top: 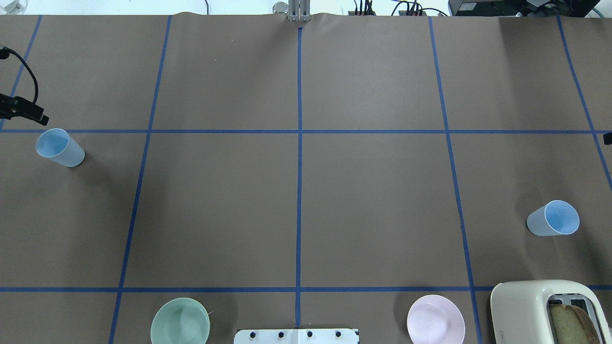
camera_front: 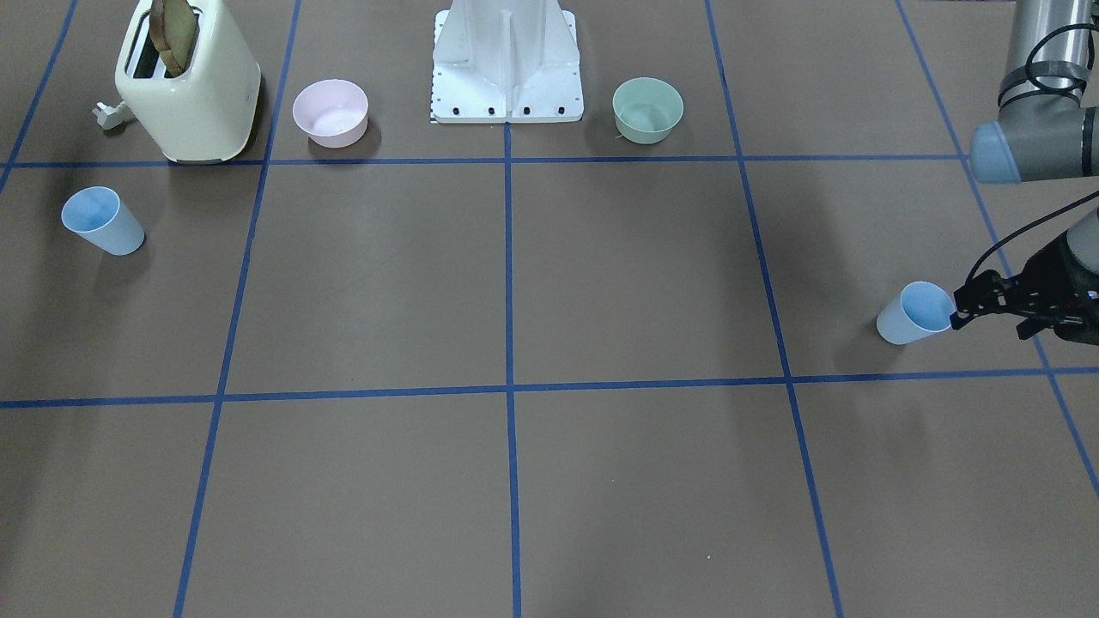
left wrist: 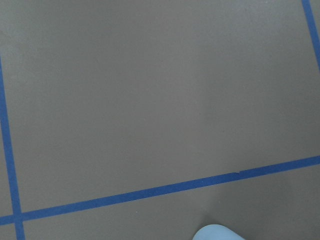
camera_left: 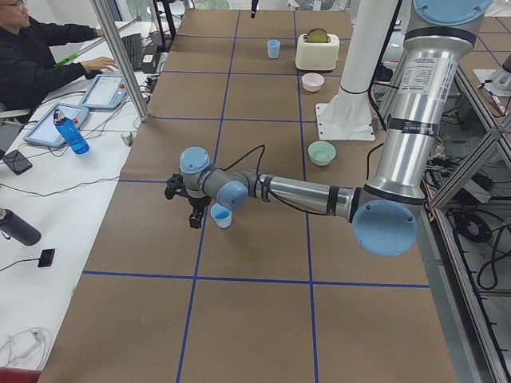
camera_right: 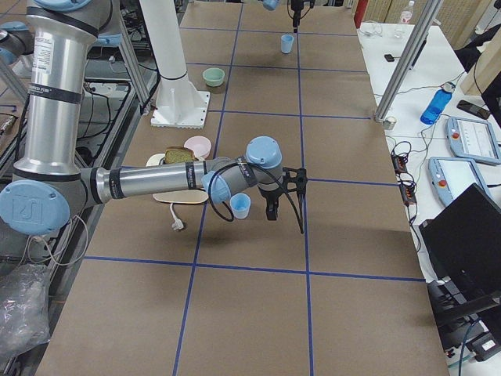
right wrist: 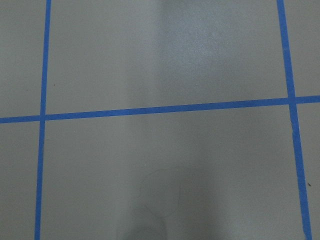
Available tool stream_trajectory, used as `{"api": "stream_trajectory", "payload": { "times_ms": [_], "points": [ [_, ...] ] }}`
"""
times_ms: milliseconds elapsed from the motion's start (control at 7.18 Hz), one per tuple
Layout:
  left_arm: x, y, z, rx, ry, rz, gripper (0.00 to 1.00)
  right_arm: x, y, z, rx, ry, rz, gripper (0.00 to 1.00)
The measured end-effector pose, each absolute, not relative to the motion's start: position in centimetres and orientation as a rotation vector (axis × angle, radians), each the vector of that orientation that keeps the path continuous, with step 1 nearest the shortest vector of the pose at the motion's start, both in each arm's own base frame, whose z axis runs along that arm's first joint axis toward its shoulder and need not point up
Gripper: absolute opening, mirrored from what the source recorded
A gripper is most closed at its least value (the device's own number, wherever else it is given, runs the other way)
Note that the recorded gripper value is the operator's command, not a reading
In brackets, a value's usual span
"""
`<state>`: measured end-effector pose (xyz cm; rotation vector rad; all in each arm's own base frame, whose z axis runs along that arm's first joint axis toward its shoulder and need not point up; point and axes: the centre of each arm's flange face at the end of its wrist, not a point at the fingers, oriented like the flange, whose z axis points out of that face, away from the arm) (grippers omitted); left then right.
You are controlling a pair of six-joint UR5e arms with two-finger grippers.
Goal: Stack blue cups with both arms
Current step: 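Lower the left gripper onto the light blue cup and grasp its rim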
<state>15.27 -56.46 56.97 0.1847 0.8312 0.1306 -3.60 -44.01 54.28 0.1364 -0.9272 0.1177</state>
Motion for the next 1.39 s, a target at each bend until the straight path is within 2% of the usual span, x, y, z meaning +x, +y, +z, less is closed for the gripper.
{"api": "stream_trajectory", "payload": {
  "times_ms": [279,557,975,1115,1254,1393],
  "points": [
    [16.0,-55.3,57.8,0.180,0.841,0.127,0.97,-3.6,-44.0,54.3,0.137,-0.927,0.118,1.00],
    [17.2,-54.1,58.3,0.177,0.856,0.128,0.90,-3.6,-44.1,54.3,0.137,-0.926,0.118,1.00],
    [18.1,-53.8,58.6,0.173,0.852,0.132,0.57,-3.7,-44.2,54.2,0.138,-0.927,0.118,1.00],
    [18.5,-53.8,58.6,0.172,0.852,0.138,0.40,-3.7,-44.3,54.1,0.138,-0.927,0.119,1.00],
    [19.0,-53.8,58.4,0.168,0.854,0.137,0.13,-3.7,-44.3,54.1,0.137,-0.926,0.119,1.00],
    [19.3,-53.7,58.3,0.161,0.857,0.130,0.00,-3.7,-44.3,54.1,0.136,-0.926,0.120,1.00]
  ]
}}
